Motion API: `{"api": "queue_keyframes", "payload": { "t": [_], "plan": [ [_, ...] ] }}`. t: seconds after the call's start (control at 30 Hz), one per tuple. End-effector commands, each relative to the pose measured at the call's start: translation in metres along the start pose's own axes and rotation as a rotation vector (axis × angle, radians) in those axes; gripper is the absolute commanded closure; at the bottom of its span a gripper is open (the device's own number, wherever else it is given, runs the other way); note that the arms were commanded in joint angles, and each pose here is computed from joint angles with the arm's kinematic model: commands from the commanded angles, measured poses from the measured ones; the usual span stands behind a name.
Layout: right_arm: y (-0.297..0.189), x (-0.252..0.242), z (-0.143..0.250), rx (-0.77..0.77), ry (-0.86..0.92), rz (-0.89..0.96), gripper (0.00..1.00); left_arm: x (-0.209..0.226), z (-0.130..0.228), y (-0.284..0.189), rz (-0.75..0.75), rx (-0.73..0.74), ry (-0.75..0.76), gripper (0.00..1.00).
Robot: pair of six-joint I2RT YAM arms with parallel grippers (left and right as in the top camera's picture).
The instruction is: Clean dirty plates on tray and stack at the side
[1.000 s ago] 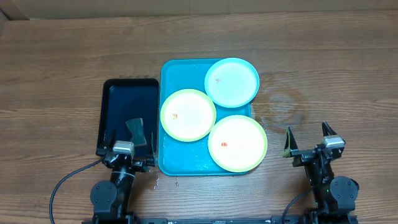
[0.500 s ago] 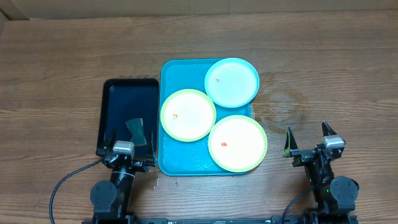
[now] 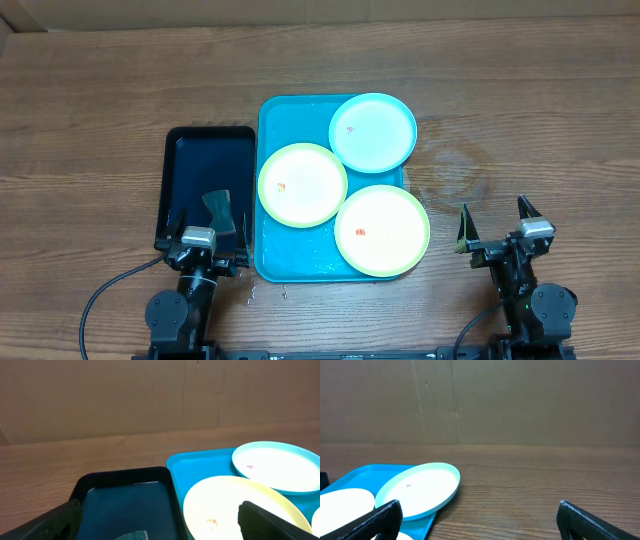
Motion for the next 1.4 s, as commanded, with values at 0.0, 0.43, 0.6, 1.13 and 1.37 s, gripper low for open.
{"api": "queue_keyframes", "payload": {
  "t": [0.0,0.43,0.6,1.13,1.37],
  "plan": [
    [0.0,-0.001,0.003,0.0,-0.001,0.007,0.0,0.0,0.001,0.0,-0.007,0.003,0.022,0.0],
    [0.0,-0.001,0.003,0.0,-0.001,0.007,0.0,0.001,0.001,0.0,-0.01,0.004,0.022,0.0],
    [0.0,-0.001,0.003,0.0,-0.001,0.007,0.0,0.001,0.001,0.0,-0.01,0.004,0.022,0.0],
    [0.0,-0.001,0.003,0.0,-0.001,0.007,0.0,0.001,-0.002,0.0,-0.013,-0.011,0.023,0.0],
    [0.0,-0.001,0.003,0.0,-0.001,0.007,0.0,0.007,-0.034,-0.003,-0.039,-0.179,-0.013,0.0]
  ]
}}
Point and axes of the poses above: each gripper's point midway between its finger pads, its own y axis out along the fingers, its own x axis along the line the jaws close on, z = x × y, the point moved 5 cm from there along -y, back along the fingers, and after that the axes turned 8 degrees about y, right-handed, at the moved point
